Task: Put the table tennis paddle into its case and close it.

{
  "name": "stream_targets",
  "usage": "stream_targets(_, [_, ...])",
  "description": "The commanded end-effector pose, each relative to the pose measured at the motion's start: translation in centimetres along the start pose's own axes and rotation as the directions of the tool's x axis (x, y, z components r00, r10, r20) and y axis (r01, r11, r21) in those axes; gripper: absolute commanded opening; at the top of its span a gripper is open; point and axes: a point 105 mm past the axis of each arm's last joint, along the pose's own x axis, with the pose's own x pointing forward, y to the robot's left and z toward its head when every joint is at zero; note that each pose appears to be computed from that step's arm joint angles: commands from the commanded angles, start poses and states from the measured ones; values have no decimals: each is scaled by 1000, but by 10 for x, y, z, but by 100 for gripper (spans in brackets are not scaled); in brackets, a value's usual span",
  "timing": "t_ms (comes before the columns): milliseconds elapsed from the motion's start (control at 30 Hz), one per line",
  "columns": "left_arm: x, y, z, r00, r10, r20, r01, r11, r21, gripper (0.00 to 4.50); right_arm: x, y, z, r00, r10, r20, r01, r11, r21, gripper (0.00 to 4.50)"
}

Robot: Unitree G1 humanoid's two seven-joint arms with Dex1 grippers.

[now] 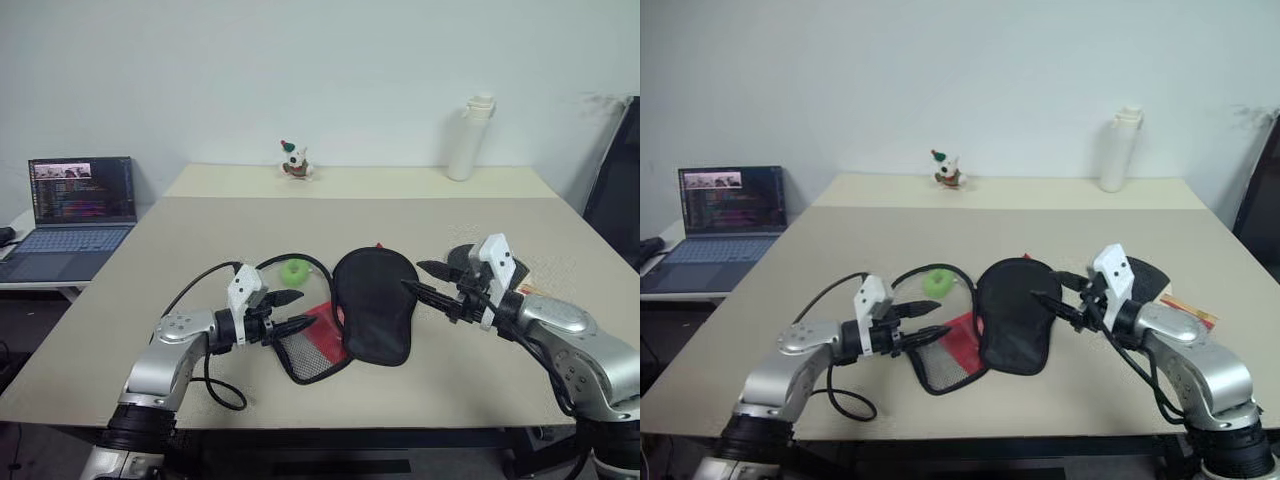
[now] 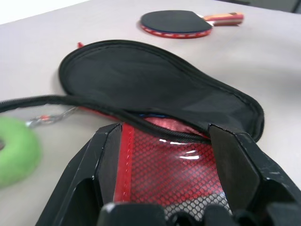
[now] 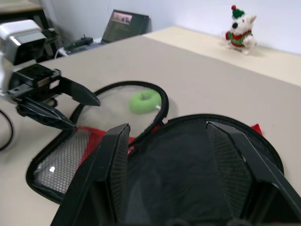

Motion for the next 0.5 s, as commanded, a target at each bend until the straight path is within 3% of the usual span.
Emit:
stream_targets(33, [-1,4,23,997,40,73,-43,998,47,317,7,-23,-13,993,-108,-47,109,994,6,284])
stream_targets(167, [-3,7,28,996,49,78,-53,997,55,317,24,-41,-24,985,-151,-82,161,977,138,284])
stream_targets(500, [-7,5,33,995,60,82,-66,995,76,317,60,-82,-47,953,-270,-135,291,941,174,284])
